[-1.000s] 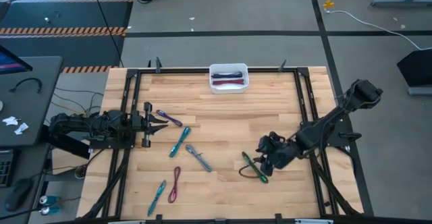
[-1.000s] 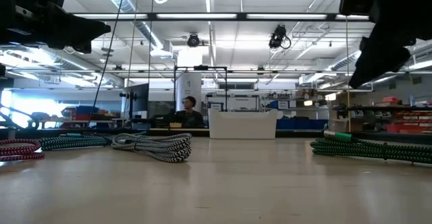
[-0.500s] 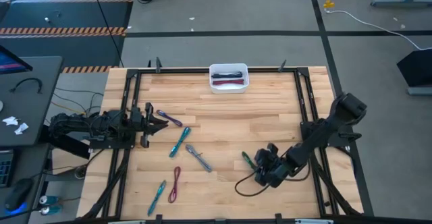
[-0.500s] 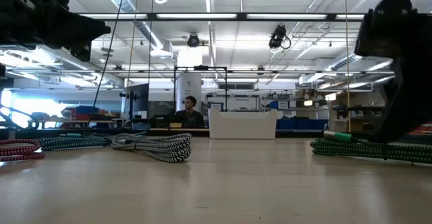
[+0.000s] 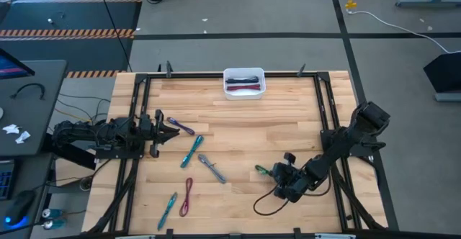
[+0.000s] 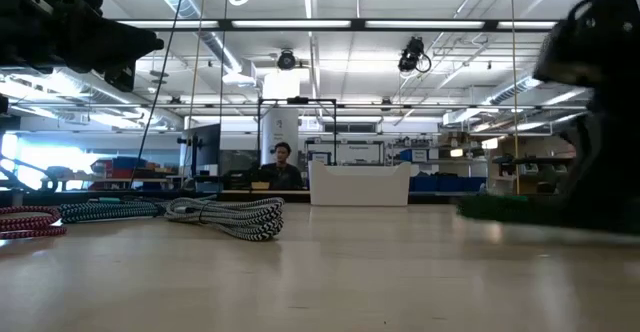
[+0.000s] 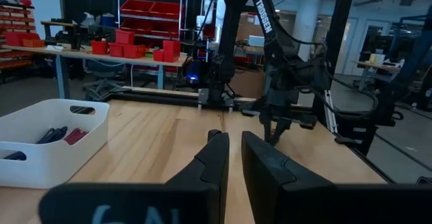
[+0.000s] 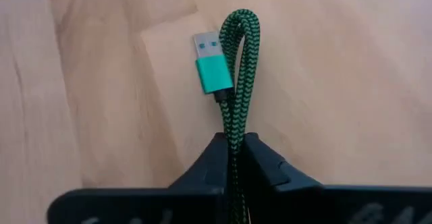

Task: Pick and place USB-C Cables
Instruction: Put the green charger cable into the white bin, then put the violet charger cable into the white bin

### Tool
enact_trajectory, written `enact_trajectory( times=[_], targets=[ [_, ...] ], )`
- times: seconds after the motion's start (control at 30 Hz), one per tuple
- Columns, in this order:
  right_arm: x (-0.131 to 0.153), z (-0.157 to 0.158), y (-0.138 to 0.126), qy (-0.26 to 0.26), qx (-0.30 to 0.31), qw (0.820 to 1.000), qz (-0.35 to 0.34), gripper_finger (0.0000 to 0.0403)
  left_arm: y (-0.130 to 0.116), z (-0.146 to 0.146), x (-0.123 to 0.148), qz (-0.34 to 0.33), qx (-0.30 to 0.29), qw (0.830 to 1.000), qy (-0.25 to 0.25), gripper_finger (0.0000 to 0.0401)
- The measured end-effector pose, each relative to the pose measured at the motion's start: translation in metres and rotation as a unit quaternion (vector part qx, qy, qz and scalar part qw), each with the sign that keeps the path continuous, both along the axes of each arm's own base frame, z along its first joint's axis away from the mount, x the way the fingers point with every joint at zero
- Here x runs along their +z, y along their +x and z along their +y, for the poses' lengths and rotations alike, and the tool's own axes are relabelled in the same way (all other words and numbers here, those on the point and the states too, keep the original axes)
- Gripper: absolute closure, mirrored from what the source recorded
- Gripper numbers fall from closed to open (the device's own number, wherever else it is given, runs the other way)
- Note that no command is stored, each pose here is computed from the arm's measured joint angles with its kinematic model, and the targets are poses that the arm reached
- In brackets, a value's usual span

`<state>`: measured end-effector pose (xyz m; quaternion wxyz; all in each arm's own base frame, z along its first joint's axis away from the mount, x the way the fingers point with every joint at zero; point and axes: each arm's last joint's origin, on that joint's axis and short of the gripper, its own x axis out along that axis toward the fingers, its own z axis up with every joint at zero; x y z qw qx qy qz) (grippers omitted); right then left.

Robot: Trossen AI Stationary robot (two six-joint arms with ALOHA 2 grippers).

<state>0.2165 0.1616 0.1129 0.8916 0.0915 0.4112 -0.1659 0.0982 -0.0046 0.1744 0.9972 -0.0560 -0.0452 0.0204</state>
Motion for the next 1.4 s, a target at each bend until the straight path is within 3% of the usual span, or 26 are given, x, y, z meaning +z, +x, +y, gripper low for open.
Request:
enact_trajectory(
  times=[0.23, 0.37, 0.5, 0.67, 0.87, 1.0, 1.2, 1.4],
  targets=[
    [0.056, -0.078, 0.041, -0.094, 0.065, 0.993, -0.042, 0.0374, 0.0, 0.0, 0.0, -0.001, -0.001, 1.0, -0.013, 0.0356],
    [0.082, -0.15, 0.065, -0.132, 0.135, 0.976, -0.105, 0.0379, 0.0, 0.0, 0.0, -0.001, -0.001, 1.0, -0.012, 0.0357],
    [0.104, -0.233, 0.073, -0.177, 0.134, 0.966, -0.131, 0.0379, 0.0, 0.0, 0.0, -0.001, -0.001, 1.0, -0.012, 0.0358],
    [0.121, -0.324, 0.084, -0.203, 0.129, 0.967, -0.079, 0.0379, 0.0, 0.0, 0.002, -0.012, 0.001, 1.0, 0.002, 0.0362],
    [0.113, -0.406, 0.105, -0.155, 0.154, 0.976, 0.017, 0.0378, -0.001, 0.0, 0.005, -0.027, 0.003, 0.999, 0.019, 0.0361],
    [0.101, -0.441, 0.119, -0.124, 0.154, 0.978, 0.063, 0.0369, -0.001, 0.0, 0.005, -0.026, 0.003, 0.999, 0.02, 0.0364],
    [0.08, -0.458, 0.137, -0.084, 0.182, 0.973, 0.111, 0.0328, -0.001, 0.0, 0.005, -0.025, 0.007, 0.999, 0.02, 0.0366],
    [0.097, -0.455, 0.144, -0.09, 0.184, 0.972, 0.119, 0.0278, 0.0, 0.003, -0.001, 0.007, 0.053, 0.998, 0.027, 0.0369]
  ],
)
